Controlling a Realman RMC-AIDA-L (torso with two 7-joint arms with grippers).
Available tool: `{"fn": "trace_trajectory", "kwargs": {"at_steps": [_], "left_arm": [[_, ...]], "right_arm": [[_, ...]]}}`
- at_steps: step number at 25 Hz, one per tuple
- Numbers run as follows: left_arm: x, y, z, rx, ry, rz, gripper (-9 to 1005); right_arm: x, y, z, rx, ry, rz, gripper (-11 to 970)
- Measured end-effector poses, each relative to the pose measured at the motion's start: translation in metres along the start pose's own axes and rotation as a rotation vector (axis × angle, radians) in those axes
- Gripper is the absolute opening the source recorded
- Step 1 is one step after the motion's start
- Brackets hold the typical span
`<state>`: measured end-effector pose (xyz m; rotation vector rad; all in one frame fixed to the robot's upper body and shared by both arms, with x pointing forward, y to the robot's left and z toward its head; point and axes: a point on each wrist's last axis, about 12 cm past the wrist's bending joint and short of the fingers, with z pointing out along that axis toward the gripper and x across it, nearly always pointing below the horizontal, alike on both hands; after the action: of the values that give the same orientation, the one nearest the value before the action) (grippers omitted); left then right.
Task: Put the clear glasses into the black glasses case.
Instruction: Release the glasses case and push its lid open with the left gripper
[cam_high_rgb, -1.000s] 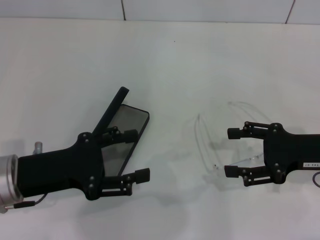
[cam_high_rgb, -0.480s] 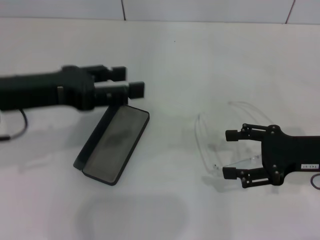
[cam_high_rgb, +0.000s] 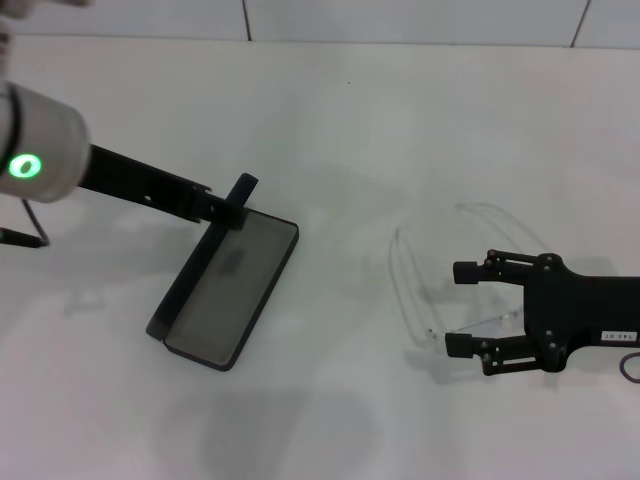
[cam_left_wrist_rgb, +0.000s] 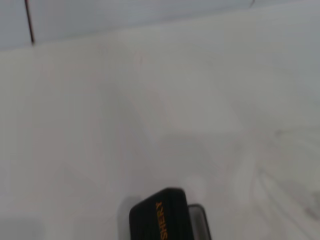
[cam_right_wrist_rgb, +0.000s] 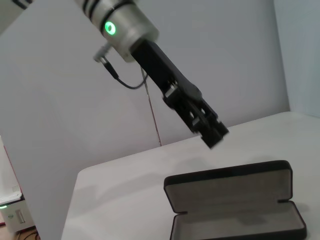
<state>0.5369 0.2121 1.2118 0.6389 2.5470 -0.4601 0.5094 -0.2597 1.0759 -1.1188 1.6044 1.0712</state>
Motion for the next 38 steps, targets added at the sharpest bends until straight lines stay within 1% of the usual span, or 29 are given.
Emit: {"fn": "trace_trajectory", "kwargs": {"at_steps": [2,4,7,11,15,20,29,38], "left_arm": [[-0.006,-0.005,0.012,-0.020,0.051,0.012,766],[-0.008,-0.007,0.019,-0.021,0.079,0.016,765],[-0.010,-0.006,0.029,-0.034,0.121,0.016,765],[-0.012,0.000,0.034,-0.099,0.142,0.003,764],[-0.010,0.001,0.041,-0.104,0.172,0.000,764],[-0.009,0.007,0.053,-0.124,0.219,-0.010,763],[-0.011,0.004,0.058,-0.139,0.206,0.032,762],[-0.014,0.002,0.053,-0.141,0.185,0.065,418]], "right_arm": [[0.000,0.000,0.001,-0.002,0.000,-0.001,873],[-0.001,0.000,0.001,-0.003,0.000,-0.002,873],[-0.001,-0.001,0.001,-0.004,-0.001,-0.004,873],[-0.001,0.000,0.002,-0.008,-0.009,0.002,873],[-0.001,0.001,0.002,-0.007,-0.016,0.009,873],[-0.001,0.000,0.002,-0.005,-0.016,0.010,872],[0.000,0.000,0.003,-0.003,-0.016,0.015,872],[0.001,0.000,0.000,0.012,-0.027,0.015,872]]}}
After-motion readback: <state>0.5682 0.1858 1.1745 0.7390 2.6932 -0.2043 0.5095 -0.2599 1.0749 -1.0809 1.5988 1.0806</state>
